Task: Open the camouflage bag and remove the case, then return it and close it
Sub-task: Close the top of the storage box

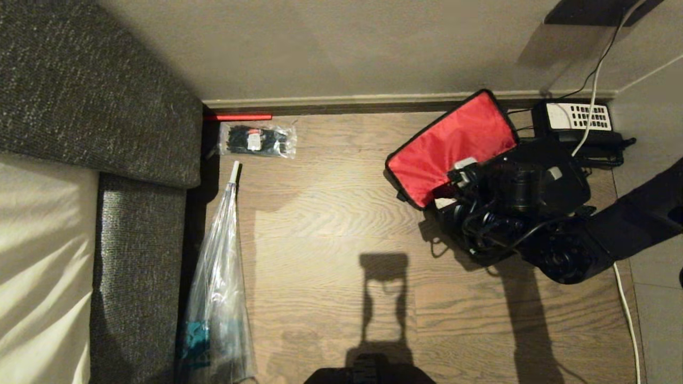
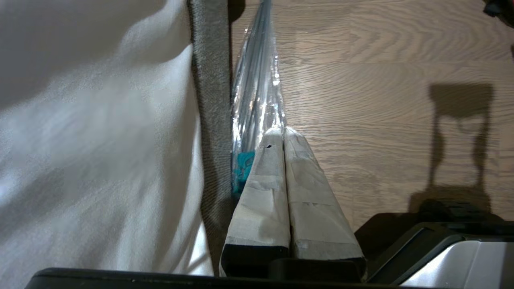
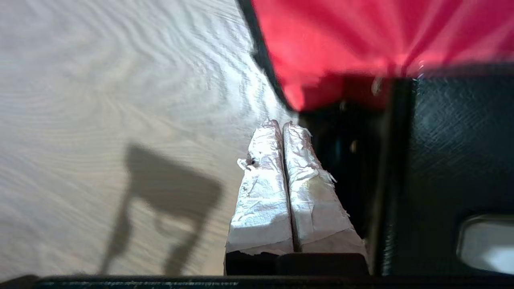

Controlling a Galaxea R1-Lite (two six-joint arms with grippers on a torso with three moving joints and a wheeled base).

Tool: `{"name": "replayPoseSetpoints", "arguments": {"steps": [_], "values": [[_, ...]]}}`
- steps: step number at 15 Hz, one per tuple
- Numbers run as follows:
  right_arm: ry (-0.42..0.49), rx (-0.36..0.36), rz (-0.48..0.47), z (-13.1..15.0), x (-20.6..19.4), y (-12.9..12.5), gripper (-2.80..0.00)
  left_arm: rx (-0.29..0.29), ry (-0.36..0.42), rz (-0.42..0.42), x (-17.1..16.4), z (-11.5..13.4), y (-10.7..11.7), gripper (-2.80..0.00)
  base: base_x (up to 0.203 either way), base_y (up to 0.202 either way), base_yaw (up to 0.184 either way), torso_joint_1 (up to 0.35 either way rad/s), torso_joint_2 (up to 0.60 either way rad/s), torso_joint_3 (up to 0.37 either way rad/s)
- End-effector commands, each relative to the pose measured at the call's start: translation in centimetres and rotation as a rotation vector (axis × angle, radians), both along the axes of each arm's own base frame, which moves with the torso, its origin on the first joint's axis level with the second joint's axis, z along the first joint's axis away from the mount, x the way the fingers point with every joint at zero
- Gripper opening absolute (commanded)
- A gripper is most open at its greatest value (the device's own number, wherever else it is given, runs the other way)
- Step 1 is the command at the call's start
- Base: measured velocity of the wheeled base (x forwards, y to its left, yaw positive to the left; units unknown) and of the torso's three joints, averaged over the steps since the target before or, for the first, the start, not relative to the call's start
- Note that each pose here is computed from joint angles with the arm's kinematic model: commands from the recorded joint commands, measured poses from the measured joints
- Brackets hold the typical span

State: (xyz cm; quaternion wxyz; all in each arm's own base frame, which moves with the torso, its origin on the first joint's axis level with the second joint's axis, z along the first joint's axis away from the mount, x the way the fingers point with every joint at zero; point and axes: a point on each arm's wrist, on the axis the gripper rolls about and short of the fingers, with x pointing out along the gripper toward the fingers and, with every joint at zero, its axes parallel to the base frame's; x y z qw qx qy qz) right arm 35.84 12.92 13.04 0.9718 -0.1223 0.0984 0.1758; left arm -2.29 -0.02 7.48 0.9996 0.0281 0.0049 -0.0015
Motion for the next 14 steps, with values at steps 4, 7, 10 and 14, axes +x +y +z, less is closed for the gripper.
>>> {"name": "replayPoseSetpoints", "arguments": {"steps": [4,7,10,14], "values": [[0.032,-0.009,0.01,-0.4,-0.1,0.4,-2.8,0.001,-0.001,0.0,0.0,0.0,0.0,-2.8,0.0,0.0,0.0,0.0,0.0,0.0],[0.025,-0.006,0.007,-0.1,-0.2,0.2,-2.8,0.001,-0.001,0.0,0.0,0.0,0.0,-2.8,0.0,0.0,0.0,0.0,0.0,0.0],[0.005,0.002,0.0,0.9,-0.7,-0.3,-2.8,0.001,-0.001,0.0,0.0,0.0,0.0,-2.8,0.0,0.0,0.0,0.0,0.0,0.0],[-0.005,0.007,-0.038,2.7,-2.0,-2.2,-2.8,0.001,-0.001,0.0,0.0,0.0,0.0,-2.8,0.0,0.0,0.0,0.0,0.0,0.0]]}}
